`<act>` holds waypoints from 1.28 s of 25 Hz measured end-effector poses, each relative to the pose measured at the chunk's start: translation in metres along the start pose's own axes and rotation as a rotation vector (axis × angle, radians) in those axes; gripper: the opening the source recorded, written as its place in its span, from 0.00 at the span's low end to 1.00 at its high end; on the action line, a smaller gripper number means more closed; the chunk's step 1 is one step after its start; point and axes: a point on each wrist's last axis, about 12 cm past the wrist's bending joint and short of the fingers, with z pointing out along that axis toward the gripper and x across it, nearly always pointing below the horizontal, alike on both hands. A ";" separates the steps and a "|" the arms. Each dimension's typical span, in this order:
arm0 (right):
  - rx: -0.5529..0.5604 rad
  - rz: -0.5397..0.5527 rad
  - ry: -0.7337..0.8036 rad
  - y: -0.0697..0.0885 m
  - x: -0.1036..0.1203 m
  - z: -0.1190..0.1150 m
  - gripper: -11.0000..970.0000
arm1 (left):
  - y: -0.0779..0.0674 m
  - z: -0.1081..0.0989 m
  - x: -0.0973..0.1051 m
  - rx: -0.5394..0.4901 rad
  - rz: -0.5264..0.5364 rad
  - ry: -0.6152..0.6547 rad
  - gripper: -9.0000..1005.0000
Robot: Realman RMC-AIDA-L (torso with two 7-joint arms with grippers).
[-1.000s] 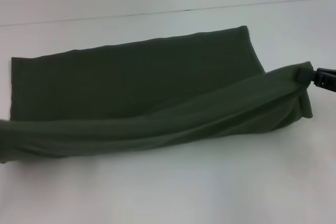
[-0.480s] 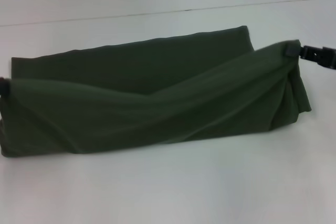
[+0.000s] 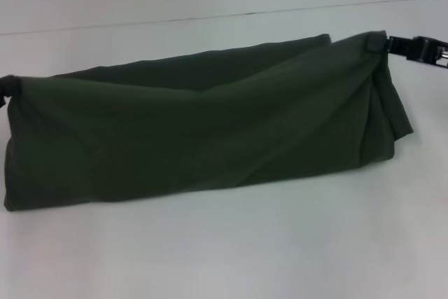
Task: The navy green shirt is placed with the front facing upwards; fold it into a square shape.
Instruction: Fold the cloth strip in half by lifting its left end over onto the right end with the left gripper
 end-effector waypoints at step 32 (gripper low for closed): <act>0.210 0.031 -0.037 -0.017 -0.015 0.062 0.04 | 0.022 0.069 -0.019 -0.210 0.013 0.044 0.03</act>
